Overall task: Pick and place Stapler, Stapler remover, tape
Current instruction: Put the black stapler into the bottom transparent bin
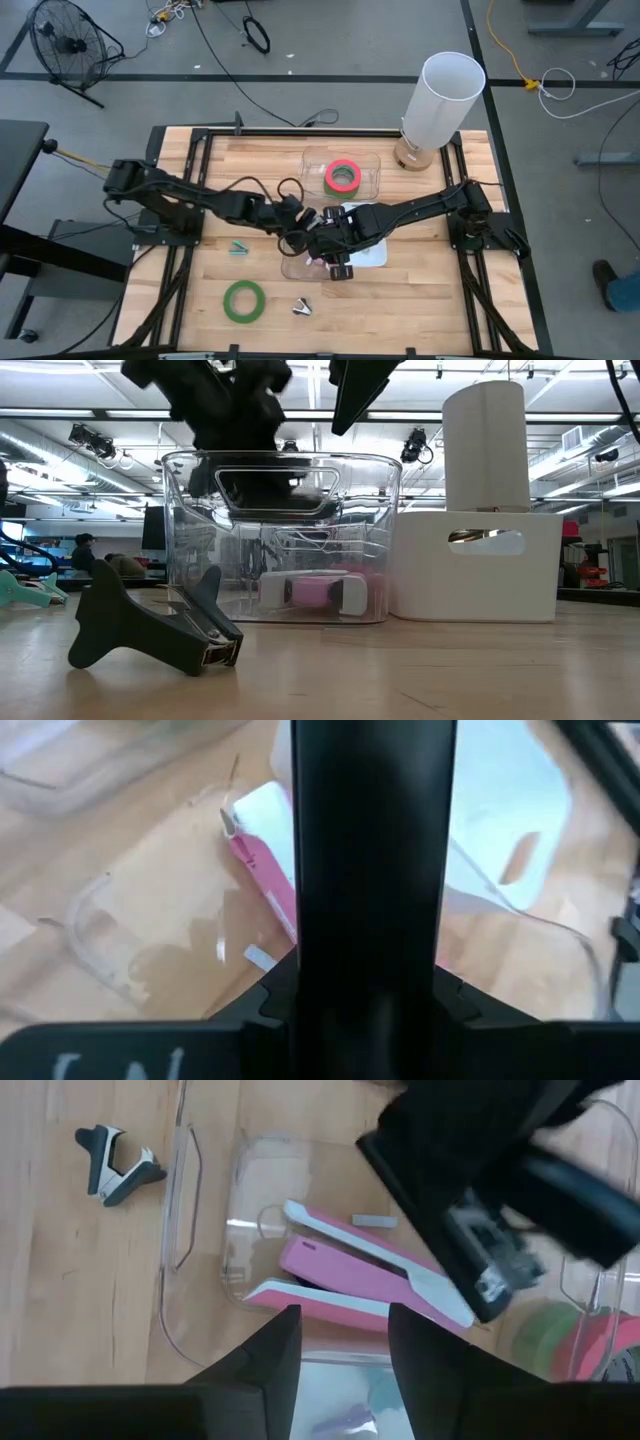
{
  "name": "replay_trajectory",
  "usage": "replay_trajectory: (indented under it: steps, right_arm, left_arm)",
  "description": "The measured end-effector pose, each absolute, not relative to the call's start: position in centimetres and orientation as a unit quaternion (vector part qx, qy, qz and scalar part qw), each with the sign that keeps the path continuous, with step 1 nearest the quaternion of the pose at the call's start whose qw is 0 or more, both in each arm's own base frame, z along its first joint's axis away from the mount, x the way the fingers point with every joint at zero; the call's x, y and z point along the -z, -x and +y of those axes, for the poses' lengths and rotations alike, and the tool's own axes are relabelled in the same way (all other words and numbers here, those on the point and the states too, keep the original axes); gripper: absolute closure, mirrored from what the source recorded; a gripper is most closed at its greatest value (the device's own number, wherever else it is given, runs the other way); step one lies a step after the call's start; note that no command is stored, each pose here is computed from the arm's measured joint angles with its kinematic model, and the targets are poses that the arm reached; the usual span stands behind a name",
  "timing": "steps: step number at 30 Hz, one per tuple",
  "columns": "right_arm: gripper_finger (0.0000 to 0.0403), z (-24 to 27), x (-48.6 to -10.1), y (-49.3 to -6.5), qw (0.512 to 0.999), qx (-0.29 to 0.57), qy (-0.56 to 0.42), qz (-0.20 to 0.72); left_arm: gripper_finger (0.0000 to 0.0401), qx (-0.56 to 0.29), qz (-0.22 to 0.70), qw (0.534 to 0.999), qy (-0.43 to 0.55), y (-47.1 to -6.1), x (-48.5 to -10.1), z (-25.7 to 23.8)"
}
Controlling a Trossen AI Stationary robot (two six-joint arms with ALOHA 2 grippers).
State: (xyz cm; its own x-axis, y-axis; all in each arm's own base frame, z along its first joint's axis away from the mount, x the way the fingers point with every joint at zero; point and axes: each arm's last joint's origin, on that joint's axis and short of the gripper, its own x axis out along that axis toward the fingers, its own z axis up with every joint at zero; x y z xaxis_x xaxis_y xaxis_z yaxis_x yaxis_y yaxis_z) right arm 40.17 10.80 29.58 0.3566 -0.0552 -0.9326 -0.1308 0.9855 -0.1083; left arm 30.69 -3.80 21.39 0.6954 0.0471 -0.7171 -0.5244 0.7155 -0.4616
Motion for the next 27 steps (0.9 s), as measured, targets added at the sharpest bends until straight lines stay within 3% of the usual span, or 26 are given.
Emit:
replay_trajectory:
  steps: [12, 20, 23, 27]
  right_arm:
    - [0.0252, 10.8, -29.6, -40.1, 0.818, -0.027, 0.081, 0.569]
    - [0.0252, 10.8, -29.6, -40.2, 0.819, -0.027, 0.081, 0.568]
    - [0.0252, 10.8, -29.6, -40.2, 0.819, -0.027, 0.081, 0.567]
    - [0.0252, 10.8, -29.6, -40.2, 0.819, -0.027, 0.081, 0.567]
  left_arm:
    - [0.0285, -0.194, 0.371, 0.84, 0.345, -31.8, -18.8, -3.8]
    - [0.0124, -0.191, 0.366, 0.844, 0.343, -31.9, -19.0, -3.8]
    - [0.0103, -0.192, 0.366, 0.844, 0.342, -31.9, -19.0, -3.8]
    - [0.0106, -0.194, 0.366, 0.844, 0.341, -31.8, -19.0, -3.7]
